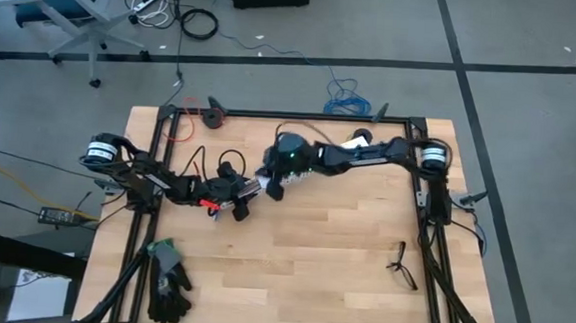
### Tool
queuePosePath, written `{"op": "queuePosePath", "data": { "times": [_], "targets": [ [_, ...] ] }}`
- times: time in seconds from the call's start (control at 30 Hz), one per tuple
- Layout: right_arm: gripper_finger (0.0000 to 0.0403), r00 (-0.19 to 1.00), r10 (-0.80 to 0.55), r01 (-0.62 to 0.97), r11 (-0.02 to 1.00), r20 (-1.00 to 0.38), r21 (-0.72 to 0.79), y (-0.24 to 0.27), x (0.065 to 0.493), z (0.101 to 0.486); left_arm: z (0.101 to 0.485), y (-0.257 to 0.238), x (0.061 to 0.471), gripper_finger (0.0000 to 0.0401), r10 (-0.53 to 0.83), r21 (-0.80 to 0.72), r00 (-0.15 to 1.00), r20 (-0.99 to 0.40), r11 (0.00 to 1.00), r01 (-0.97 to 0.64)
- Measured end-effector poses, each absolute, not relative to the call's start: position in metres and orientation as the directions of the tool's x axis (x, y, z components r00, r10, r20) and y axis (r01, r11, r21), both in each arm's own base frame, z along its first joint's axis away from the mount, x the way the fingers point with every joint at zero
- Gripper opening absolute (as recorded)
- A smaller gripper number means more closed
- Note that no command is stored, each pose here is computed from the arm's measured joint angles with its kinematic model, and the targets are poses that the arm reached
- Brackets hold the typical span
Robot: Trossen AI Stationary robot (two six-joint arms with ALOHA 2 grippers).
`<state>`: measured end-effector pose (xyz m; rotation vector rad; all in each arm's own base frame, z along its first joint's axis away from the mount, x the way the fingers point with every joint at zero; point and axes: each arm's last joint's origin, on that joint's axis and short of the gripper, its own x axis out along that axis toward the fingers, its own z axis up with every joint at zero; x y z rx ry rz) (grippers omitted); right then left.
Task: Ziptie cables
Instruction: Close the white cable duct
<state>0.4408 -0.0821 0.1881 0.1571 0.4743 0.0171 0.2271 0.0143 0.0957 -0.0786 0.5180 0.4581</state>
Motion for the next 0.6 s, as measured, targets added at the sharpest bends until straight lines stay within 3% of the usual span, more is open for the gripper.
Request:
{"op": "queuePosePath", "data": {
  "times": [0.1, 0.2, 0.3, 0.37, 0.47, 0.53, 0.6],
  "targets": [
    [0.0000, 0.858, -0.133, 0.171, 0.985, -0.495, 0.030, -0.086, 0.425, 0.216, 0.095, 0.014, 0.227, 0.0252, 0.405, 0.043, 0.768, -0.496, 0.895, -0.445],
    [0.0000, 0.705, -0.308, 0.323, 0.941, -0.639, -0.098, -0.090, 0.402, 0.222, 0.095, 0.014, 0.227, 0.0252, 0.406, 0.044, 0.766, -0.498, 0.894, -0.446],
    [0.0000, 0.551, -0.371, 0.423, 0.896, -0.747, -0.133, -0.094, 0.382, 0.221, 0.095, 0.014, 0.227, 0.0252, 0.407, 0.046, 0.766, -0.498, 0.894, -0.446],
    [0.0000, 0.507, -0.323, 0.430, 0.898, -0.799, -0.089, -0.098, 0.380, 0.209, 0.095, 0.015, 0.227, 0.0252, 0.408, 0.045, 0.766, -0.497, 0.894, -0.446],
    [0.0000, 0.578, -0.138, 0.344, 0.935, -0.805, 0.087, -0.100, 0.399, 0.177, 0.096, 0.015, 0.227, 0.0252, 0.413, 0.048, 0.767, -0.491, 0.892, -0.449],
    [0.0000, 0.693, 0.037, 0.204, 0.948, -0.720, 0.246, -0.099, 0.420, 0.162, 0.096, 0.015, 0.227, 0.0252, 0.416, 0.047, 0.769, -0.485, 0.891, -0.452],
    [0.0000, 0.780, 0.176, 0.023, 0.951, -0.601, 0.309, -0.089, 0.441, 0.150, 0.096, 0.015, 0.227, 0.0252, 0.415, 0.046, 0.770, -0.485, 0.891, -0.451]
  ]
}}
